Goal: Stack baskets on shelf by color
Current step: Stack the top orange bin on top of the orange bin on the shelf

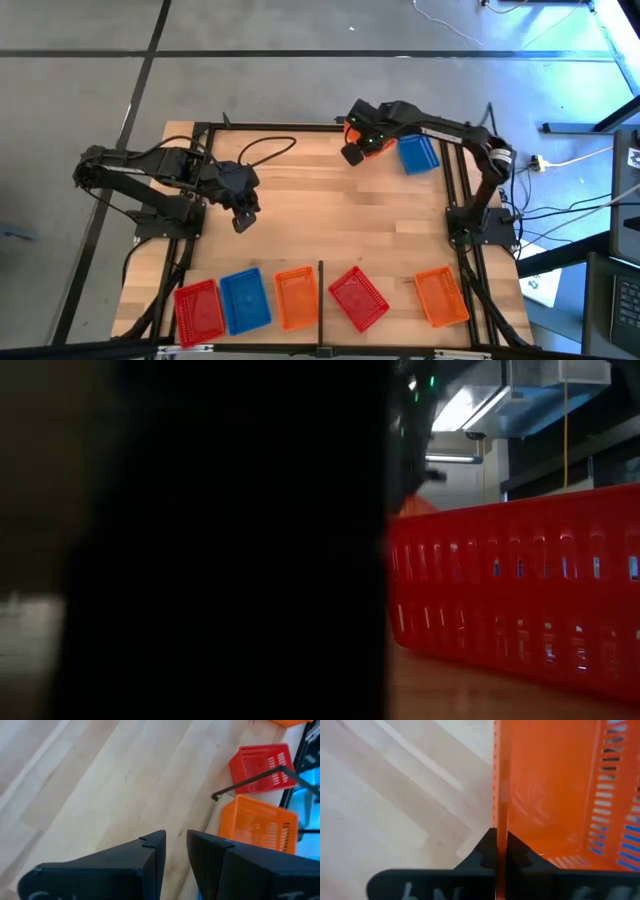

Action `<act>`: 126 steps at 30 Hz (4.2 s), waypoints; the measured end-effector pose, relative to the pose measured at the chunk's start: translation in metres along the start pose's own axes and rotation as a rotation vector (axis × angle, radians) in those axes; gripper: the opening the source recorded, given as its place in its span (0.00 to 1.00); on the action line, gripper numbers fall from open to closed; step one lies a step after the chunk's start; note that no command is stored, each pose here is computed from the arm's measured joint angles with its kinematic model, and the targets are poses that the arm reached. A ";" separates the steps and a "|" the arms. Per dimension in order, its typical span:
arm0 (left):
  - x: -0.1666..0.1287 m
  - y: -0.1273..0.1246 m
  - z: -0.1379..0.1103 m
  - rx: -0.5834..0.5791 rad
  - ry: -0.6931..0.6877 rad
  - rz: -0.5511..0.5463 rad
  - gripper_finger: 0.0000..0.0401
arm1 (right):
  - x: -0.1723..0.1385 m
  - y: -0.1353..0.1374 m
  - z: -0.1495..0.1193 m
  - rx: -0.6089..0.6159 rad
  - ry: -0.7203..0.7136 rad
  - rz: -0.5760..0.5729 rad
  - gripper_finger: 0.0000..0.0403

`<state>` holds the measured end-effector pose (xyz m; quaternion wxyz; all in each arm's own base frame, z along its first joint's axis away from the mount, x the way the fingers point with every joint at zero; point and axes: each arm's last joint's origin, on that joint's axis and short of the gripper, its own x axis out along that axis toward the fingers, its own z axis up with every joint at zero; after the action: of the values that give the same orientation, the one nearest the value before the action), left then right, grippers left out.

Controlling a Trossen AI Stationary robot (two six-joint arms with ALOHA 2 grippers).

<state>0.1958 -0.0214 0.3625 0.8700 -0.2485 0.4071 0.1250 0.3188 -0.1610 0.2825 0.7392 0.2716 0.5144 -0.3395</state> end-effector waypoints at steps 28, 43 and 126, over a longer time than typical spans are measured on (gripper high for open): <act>-0.004 -0.014 0.025 0.881 -0.325 0.083 0.17 | -0.120 0.143 -0.095 -0.757 -0.306 -0.063 0.00; 0.004 -0.029 0.065 1.039 -0.657 0.251 0.17 | -0.120 0.142 -0.095 -0.965 -0.326 -0.155 0.00; -0.154 0.036 -0.027 0.612 -0.906 -0.094 0.17 | -0.045 0.277 -0.118 -2.456 -0.583 0.714 0.00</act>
<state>0.0657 -0.0078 0.4547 0.9955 0.0765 -0.0022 0.0566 0.4564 0.1096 0.3017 0.6349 -0.5371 0.2085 0.5147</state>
